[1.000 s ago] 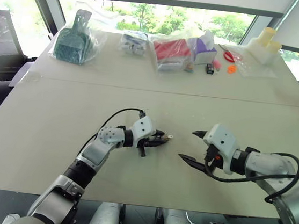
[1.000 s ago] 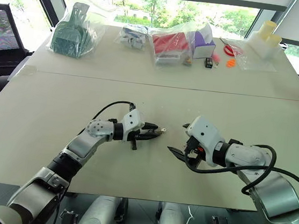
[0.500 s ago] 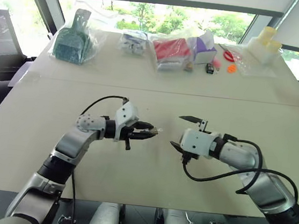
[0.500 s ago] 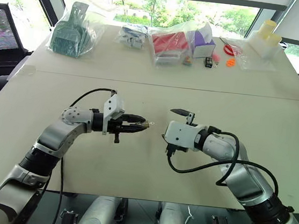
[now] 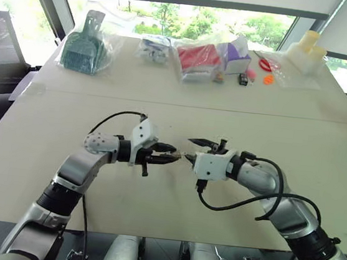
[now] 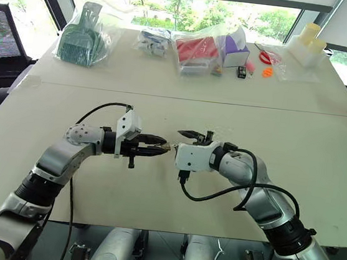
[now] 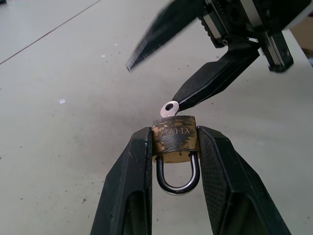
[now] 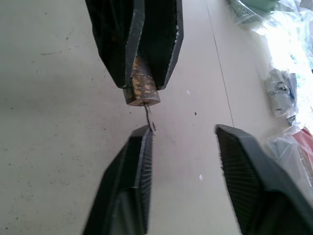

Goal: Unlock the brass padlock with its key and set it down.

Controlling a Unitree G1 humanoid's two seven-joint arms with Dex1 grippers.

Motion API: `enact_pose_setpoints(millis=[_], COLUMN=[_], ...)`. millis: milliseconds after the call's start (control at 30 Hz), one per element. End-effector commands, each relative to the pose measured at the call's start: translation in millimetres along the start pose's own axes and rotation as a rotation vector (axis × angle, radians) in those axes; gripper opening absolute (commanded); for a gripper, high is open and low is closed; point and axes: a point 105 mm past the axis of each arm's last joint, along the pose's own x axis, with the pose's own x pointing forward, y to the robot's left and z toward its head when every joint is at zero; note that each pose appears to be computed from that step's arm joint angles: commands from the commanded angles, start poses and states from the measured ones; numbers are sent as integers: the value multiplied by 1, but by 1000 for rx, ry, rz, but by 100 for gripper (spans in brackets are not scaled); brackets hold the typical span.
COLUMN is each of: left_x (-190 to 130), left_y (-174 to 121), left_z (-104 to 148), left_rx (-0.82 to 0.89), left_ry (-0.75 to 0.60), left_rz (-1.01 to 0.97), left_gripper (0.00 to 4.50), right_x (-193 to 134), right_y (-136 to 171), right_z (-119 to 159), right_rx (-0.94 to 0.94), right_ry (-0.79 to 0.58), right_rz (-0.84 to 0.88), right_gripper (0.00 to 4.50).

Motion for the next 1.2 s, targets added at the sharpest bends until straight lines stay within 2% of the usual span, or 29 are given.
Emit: enact_pose_setpoints(millis=[33, 367, 600, 700, 900, 1033, 1067, 1133, 1200], left_x=[-2, -2, -5, -7, -7, -6, -6, -5, -5], left_y=[-3, -3, -4, -5, -3, -2, -2, -2, -2], left_z=[12, 17, 16, 15, 17, 17, 16, 16, 15], left_rx=[43, 120, 114, 113, 112, 115, 117, 118, 119], left_ry=[-29, -24, -25, -24, -24, -22, -21, -19, -17], left_rz=[-20, -20, -14, -13, -7, -6, -7, -7, -8], left_gripper=[74, 74, 74, 74, 74, 74, 74, 74, 74], right_x=[0, 3, 0, 0, 2, 2, 2, 2, 3], right_y=[-14, -13, -23, -23, -13, -10, -10, -10, -10], right_z=[10, 16, -8, -8, 2, 7, 8, 9, 10], right_rx=[-43, -62, -154, -156, -123, -106, -104, -99, -95], right_ry=[-35, -75, 16, 10, -28, -48, -49, -53, -56], right_rz=[-44, 43, 24, 13, 38, 54, 56, 55, 54], right_gripper=[3, 3, 3, 88, 387, 387, 321, 236, 120])
